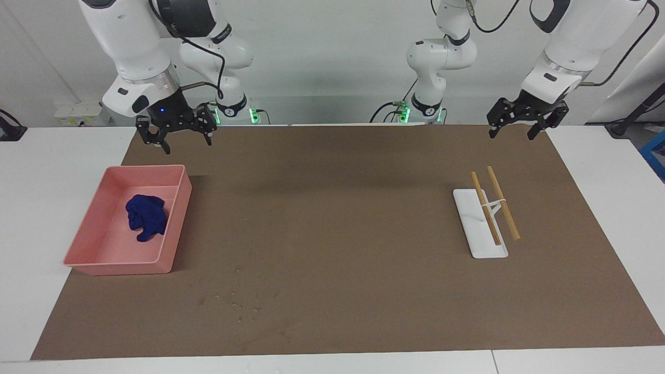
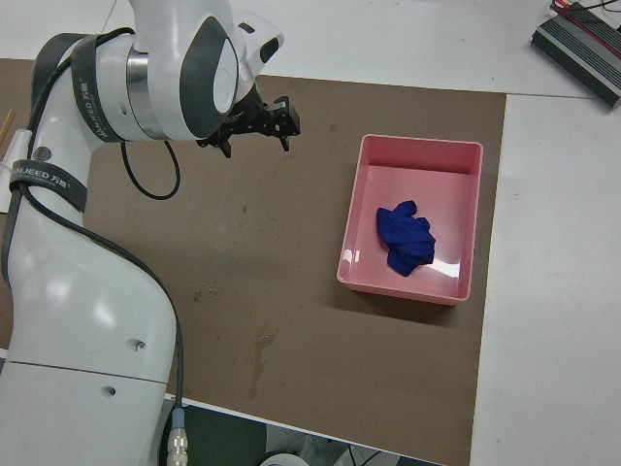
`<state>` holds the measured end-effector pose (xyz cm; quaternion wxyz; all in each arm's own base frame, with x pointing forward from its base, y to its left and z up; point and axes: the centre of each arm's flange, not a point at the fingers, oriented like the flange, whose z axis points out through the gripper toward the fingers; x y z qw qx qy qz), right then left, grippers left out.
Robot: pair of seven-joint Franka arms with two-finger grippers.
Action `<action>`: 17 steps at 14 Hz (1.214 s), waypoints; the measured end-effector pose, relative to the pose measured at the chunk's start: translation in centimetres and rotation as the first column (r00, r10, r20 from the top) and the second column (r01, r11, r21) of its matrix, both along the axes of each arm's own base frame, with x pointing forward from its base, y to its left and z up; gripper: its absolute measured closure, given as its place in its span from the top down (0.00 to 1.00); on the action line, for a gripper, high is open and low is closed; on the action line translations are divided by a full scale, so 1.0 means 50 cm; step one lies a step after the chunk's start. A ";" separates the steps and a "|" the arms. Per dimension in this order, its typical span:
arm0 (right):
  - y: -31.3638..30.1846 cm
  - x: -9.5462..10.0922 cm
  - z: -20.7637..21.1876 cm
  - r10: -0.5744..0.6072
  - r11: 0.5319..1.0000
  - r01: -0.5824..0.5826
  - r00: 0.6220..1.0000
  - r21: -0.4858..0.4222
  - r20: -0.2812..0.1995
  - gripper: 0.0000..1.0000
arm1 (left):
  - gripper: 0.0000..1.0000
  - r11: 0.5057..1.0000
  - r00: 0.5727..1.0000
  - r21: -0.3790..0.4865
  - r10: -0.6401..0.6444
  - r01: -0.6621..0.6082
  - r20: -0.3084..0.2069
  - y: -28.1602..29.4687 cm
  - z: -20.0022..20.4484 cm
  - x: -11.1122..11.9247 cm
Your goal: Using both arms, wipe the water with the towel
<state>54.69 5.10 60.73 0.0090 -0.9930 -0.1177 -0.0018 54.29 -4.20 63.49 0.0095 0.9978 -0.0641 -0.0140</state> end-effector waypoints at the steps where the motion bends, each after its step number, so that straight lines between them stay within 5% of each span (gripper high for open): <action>1: 0.001 0.000 0.000 0.001 1.000 -0.001 1.000 0.000 0.000 1.00 | 1.00 1.000 1.000 0.000 0.000 0.000 0.000 0.000 0.000 0.000; 17: -0.017 0.002 0.002 -0.016 1.000 0.016 1.000 0.000 0.003 1.00 | 1.00 1.000 1.000 0.000 0.000 0.000 0.000 0.000 0.000 0.000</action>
